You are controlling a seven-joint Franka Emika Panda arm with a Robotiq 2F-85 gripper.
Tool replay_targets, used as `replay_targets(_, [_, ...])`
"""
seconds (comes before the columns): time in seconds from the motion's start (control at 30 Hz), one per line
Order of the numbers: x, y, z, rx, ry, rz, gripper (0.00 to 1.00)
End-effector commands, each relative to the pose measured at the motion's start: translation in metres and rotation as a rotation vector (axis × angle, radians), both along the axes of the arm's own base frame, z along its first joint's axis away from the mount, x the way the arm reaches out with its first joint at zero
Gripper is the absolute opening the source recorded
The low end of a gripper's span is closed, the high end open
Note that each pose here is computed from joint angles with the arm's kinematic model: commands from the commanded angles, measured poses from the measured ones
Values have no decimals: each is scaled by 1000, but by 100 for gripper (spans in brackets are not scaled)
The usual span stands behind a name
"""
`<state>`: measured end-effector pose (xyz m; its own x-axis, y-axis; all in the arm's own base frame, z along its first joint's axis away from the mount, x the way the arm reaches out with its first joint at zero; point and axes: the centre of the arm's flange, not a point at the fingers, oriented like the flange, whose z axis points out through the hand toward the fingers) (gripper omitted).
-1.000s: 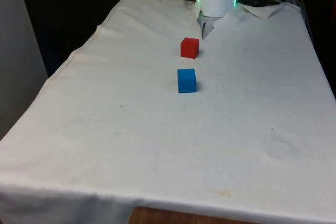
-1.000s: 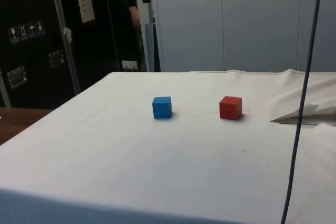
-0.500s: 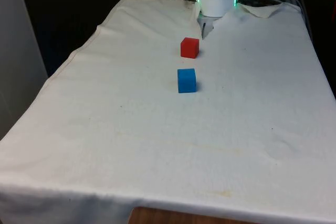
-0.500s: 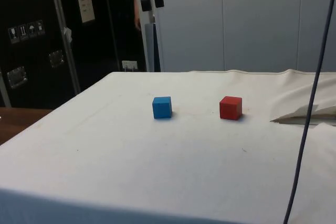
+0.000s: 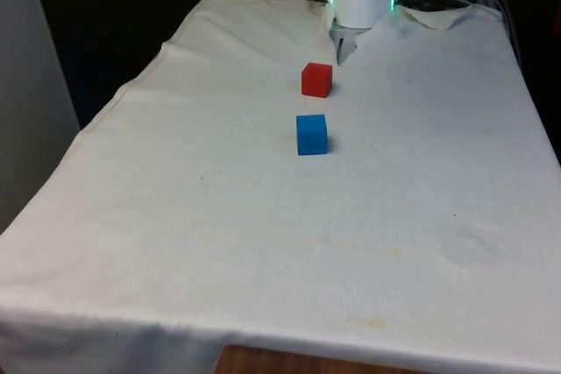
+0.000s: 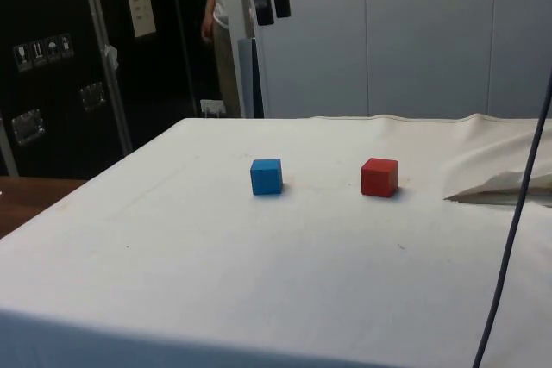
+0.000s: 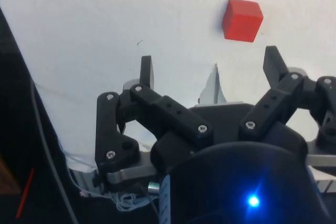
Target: Stack the two cubes.
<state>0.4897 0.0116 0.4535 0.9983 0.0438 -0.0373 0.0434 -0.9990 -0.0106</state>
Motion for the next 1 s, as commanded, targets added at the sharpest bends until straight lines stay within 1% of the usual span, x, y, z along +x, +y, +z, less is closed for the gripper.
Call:
replay_targets(0.0, [-4,2,0,-11,-13,-3,100])
replay_targets(0.13, [-17,7,-8,-20,-21,2,100])
replay_targets(0.17, [-16,6,-8,-10,-9,4,100])
replay_targets(0.2, [-20,8,-10,-22,-24,3,100])
replay_targets(0.43, [-40,18,-21,-39,-41,7,100])
replay_targets(0.47, [-36,17,-22,-28,-27,10,100])
replay_targets(0.5, [-42,19,-23,-40,-41,8,100])
replay_targets(0.67, [-56,24,-28,-44,-55,10,100])
replay_targets(0.77, [-61,23,-31,-38,-57,10,100])
replay_targets(0.8, [-60,23,-30,-38,-47,12,100])
replay_targets(0.83, [-63,23,-32,-38,-56,9,100])
replay_targets(0.97, [-71,21,-37,-40,-52,9,100])
